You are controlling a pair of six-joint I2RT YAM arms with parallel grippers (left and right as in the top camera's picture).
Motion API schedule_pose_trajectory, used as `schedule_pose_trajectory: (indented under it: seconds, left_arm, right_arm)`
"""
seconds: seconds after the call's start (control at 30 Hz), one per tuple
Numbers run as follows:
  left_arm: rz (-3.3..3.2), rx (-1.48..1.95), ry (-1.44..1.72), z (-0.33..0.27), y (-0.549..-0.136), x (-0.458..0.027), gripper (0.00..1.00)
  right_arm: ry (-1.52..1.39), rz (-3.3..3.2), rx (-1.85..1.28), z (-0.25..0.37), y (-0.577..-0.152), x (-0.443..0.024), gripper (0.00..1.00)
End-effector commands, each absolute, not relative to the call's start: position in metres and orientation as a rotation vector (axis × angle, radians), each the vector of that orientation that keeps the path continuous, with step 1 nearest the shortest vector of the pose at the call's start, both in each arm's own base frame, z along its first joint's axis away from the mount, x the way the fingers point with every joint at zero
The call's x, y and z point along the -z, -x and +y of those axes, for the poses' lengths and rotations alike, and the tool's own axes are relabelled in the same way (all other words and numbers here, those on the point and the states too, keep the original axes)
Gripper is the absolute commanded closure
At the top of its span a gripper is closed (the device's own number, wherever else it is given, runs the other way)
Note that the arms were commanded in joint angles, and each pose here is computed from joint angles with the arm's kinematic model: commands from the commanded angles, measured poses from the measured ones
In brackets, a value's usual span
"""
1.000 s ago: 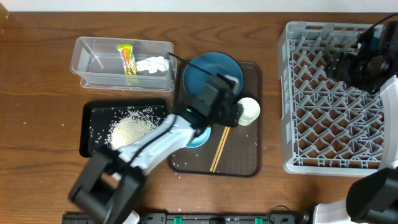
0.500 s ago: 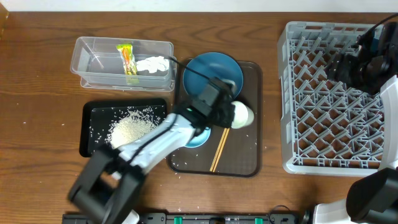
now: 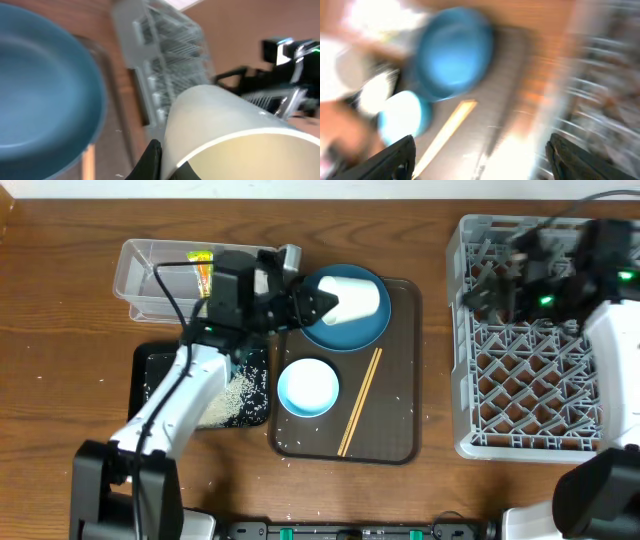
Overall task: Sort waste into correct bins and load items into the dishwasher rack
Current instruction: 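Hand the white cup from the left gripper to the right gripper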
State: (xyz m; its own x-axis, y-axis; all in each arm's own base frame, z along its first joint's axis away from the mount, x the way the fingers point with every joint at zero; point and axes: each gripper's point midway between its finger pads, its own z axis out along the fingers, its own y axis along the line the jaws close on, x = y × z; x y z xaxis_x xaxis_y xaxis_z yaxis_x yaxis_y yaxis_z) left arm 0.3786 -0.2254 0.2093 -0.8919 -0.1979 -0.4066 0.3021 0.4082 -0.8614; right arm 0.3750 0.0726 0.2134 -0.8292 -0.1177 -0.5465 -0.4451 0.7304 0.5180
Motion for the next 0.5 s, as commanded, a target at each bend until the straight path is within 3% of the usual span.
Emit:
schedule_pose_trajectory:
  seconds: [0.0,0.33,0.47]
  left_arm:
    - [2.234,1.825,-0.164,-0.237,-0.35,-0.223,0.94]
    - [2.231,1.975,-0.253,-0.243,-0.332,-0.229,0.94]
    - [2.237,1.983,-0.244,-0.243,-0.331,-0.229,0.94]
  right_arm:
    - [0.825,2.076,-1.216,0.136,-0.348,-0.243,0.17]
    - [1.129,1.889,-1.317,0.21,-0.315,-0.245,0.14]
    - [1.162,1.813,-1.374,0.222,-0.308,-0.254,0.2]
